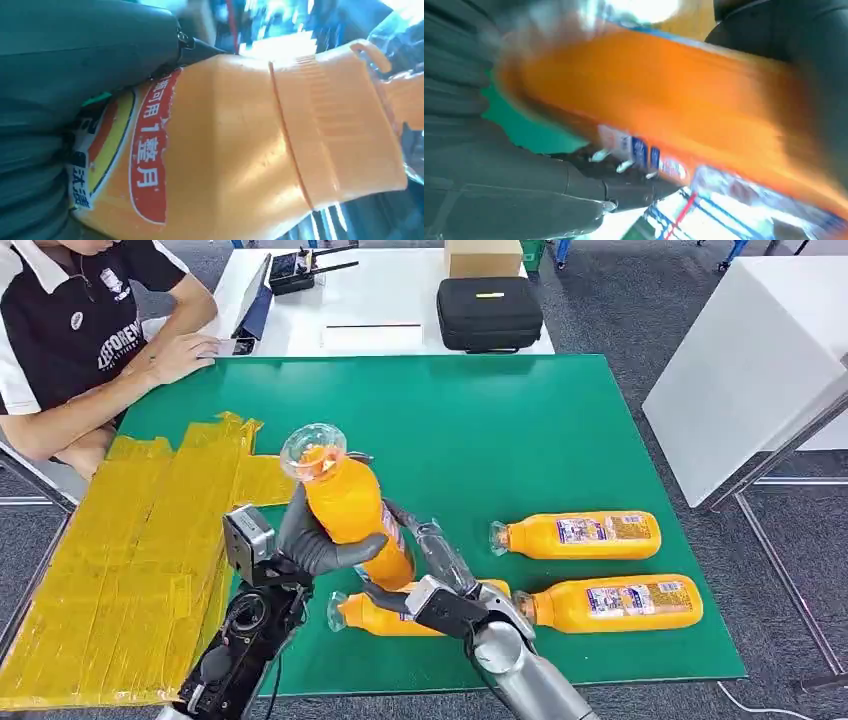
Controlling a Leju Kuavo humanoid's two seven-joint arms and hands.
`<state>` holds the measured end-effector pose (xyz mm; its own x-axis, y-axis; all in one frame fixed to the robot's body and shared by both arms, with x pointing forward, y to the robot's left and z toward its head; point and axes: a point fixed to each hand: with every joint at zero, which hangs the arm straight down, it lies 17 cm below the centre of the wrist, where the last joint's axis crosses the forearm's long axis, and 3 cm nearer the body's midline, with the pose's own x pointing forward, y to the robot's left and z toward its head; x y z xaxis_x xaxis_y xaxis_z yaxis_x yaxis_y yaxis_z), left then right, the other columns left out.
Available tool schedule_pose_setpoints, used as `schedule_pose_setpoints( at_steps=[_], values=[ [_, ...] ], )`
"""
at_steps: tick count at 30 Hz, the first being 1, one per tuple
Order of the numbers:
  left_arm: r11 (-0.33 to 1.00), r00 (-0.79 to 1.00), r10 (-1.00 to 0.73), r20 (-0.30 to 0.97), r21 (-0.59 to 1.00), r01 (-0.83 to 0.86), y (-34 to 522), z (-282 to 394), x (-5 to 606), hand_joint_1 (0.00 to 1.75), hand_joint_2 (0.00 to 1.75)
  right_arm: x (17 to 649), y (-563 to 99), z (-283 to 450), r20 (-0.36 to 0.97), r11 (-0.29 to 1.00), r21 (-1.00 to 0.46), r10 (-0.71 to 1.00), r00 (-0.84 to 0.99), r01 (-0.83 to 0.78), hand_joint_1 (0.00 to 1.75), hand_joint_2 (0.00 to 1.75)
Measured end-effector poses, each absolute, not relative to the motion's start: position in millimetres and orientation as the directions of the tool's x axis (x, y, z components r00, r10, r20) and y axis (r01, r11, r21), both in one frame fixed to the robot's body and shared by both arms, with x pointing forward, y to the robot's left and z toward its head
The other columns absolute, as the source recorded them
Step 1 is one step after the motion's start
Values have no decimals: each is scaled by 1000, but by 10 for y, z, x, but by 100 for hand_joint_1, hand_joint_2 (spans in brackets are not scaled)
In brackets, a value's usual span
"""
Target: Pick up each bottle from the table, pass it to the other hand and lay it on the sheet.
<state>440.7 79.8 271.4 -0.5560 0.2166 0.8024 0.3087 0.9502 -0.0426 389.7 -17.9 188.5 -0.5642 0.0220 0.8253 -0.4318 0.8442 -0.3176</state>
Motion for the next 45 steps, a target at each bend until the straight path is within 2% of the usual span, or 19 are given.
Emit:
schedule_pose_setpoints(
  at_steps=[1,2,4,6,8,12,14,19,23,24,25,27,30,37,38,45],
  values=[
    [966,-578,163,800,-10,259,897,2716,4448,175,175,3904,-214,1951,816,853,-318,24,-578,-414,0,0],
    [973,-584,139,800,-1,231,996,2699,4480,175,175,3902,-234,2012,807,858,-318,22,-590,-404,0,175],
    [986,-605,64,794,43,161,1143,2693,4530,175,175,3909,-282,2072,795,866,-326,33,-606,-380,0,175],
    [983,-640,-140,755,183,0,1303,2703,4579,175,175,3921,-343,2151,775,877,-342,60,-629,-337,0,175],
    [913,-639,-398,659,351,-207,1496,2724,4613,175,175,3926,-412,2236,756,889,-354,90,-649,-289,0,175],
    [701,-523,-711,470,524,-483,1918,2767,4711,175,175,3918,-557,2369,725,901,-375,137,-675,-220,0,175],
    [577,-440,-815,377,593,-562,2098,2726,4773,175,175,3893,-584,2416,717,902,-377,141,-683,-210,0,175],
    [336,-280,-939,202,714,-614,2398,2531,4921,175,175,3865,-620,2478,704,901,-386,148,-695,-199,0,175],
    [91,-130,-991,15,793,-602,2630,2306,5083,175,175,3850,-636,2509,697,901,-388,149,-701,-194,0,175],
    [31,-76,-997,-17,812,-584,2749,2218,5146,175,175,3847,-638,2522,695,901,-389,150,-704,-192,0,175],
    [5,-2,-1000,5,833,-553,2918,2117,5229,175,175,3843,-637,2531,692,899,-393,153,-706,-190,0,175],
    [-66,107,-994,-19,888,-456,3158,1857,5396,175,175,3842,-641,2540,687,896,-404,164,-708,-184,0,175],
    [-153,137,-983,-119,949,-275,3299,1405,5569,175,175,3838,-642,2544,682,891,-416,176,-710,-179,0,175],
    [-193,133,-977,-169,962,-195,3369,1158,5580,175,175,3830,-635,2553,681,890,-418,176,-711,-180,0,175],
    [-231,130,-967,-218,968,-101,3486,927,5599,175,175,3833,-623,2535,684,886,-425,179,-707,-187,0,175],
    [-244,93,-966,-242,970,-11,3535,722,5622,175,175,3874,-555,2530,685,870,-451,192,-703,-202,0,175]
  ],
)
